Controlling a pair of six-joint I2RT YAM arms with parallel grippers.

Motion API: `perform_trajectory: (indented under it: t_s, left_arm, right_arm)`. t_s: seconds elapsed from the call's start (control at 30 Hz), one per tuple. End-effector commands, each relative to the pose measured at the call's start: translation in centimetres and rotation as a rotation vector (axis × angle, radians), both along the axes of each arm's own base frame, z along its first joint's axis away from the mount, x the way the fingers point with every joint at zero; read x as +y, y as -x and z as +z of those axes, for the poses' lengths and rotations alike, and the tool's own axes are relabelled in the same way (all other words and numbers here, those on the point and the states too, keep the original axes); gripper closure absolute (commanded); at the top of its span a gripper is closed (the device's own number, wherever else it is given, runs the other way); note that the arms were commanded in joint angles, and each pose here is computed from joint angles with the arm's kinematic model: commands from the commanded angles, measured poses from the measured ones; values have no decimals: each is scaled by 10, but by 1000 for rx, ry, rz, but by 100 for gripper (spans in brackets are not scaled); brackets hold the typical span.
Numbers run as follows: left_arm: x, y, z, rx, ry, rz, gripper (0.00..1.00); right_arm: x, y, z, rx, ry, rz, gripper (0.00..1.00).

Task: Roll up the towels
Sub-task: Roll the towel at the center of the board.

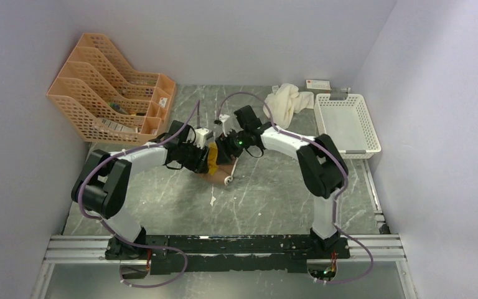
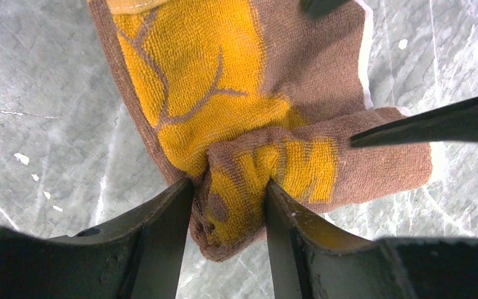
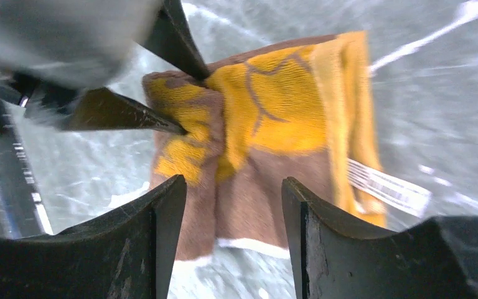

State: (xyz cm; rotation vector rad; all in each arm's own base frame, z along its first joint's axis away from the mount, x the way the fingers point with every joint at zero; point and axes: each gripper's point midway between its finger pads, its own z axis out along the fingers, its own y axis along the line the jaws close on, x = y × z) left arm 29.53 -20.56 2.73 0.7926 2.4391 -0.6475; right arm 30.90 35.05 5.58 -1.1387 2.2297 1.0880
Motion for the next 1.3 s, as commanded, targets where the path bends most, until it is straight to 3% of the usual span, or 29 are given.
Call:
perform_trajectory:
  t_s: [0.0, 0.17, 0.33, 0.53, 0.73, 1.13, 1.27]
  left_arm:
    - [5, -5, -11, 7, -53, 54, 43]
    - [1, -5, -13, 20, -37, 47, 42]
    - [-5, -6, -13, 38, -5, 29, 42]
    - [-4, -9, -13, 47, 24, 34, 42]
    - [2, -12, -10, 45, 37, 46, 42]
    - [7, -18, -7, 55, 62, 62, 42]
    - [10, -22, -4, 54, 72, 71, 42]
  right_arm:
    - [-33, -22, 15, -295, 207, -45, 42]
    - [-42, -6, 35, -516, 243, -21, 42]
    - [-21, 39, 42, -707, 201, 92, 37]
    - [-4, 51, 21, -685, 230, 148, 36]
    - [16, 38, 7, -661, 259, 140, 38]
    - [22, 46, -17, -549, 271, 149, 53]
    - [24, 52, -21, -487, 235, 143, 67]
